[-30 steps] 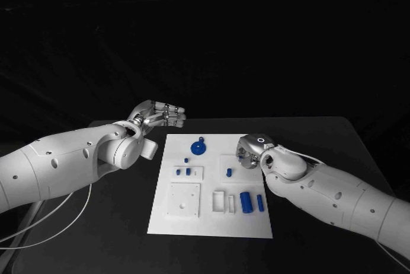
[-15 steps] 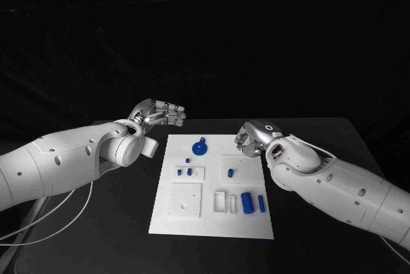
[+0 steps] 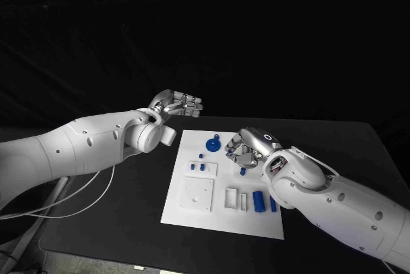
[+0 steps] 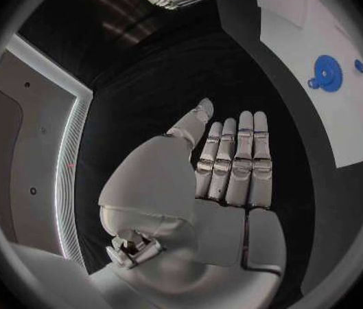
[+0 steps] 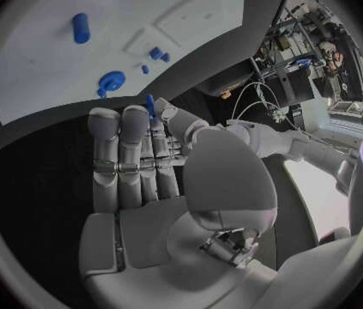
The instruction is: Assemble the parts on the task board
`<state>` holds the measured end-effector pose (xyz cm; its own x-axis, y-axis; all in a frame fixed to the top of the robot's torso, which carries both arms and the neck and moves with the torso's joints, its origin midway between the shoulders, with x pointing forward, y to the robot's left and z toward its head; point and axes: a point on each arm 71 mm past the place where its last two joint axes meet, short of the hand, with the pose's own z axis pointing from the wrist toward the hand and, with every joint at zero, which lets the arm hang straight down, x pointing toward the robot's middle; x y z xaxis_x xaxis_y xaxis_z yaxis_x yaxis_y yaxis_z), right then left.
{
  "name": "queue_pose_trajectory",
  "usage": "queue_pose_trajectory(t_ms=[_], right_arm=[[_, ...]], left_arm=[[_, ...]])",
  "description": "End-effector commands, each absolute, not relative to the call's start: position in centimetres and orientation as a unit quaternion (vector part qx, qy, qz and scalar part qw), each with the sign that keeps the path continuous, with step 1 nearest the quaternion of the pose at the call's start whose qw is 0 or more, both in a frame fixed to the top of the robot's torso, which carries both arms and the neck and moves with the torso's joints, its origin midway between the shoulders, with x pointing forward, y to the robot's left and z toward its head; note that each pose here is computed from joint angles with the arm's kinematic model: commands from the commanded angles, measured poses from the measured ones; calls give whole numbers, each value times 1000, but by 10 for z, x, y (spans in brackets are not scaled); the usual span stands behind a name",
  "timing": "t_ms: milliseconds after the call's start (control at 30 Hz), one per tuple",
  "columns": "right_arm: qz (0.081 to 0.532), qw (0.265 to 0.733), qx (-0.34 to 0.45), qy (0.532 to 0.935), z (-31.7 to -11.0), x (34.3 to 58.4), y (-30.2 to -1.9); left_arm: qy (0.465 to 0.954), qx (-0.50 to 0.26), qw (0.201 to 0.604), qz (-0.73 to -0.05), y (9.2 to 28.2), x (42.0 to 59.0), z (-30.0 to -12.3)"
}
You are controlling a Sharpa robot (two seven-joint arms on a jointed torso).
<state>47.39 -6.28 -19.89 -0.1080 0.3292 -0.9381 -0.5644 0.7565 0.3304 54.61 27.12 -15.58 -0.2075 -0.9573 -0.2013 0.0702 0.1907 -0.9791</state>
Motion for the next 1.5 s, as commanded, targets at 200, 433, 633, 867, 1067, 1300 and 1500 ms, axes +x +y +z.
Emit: queue_pose_trajectory(t_ms=[200, 433, 633, 867, 1067, 1300, 1500], right_arm=[[360, 642, -112, 667, -222, 457, -33], [345, 630, -138, 682, -250, 448, -16], [337, 625, -143, 690, -267, 444, -8], [330, 626, -142, 692, -278, 442, -3], [324, 625, -145, 696, -285, 441, -2], [321, 622, -147, 699, -291, 440, 0], [317, 620, -149, 702, -295, 440, 1]], left_arm=[[576, -378, 501, -524, 260, 550, -155], [576, -376, 499, -527, 252, 551, -155], [577, -374, 496, -530, 248, 552, -155], [579, -372, 493, -533, 243, 552, -156], [580, -371, 491, -534, 242, 552, -156], [581, -370, 490, -535, 241, 551, -156], [582, -369, 488, -535, 239, 551, -156]])
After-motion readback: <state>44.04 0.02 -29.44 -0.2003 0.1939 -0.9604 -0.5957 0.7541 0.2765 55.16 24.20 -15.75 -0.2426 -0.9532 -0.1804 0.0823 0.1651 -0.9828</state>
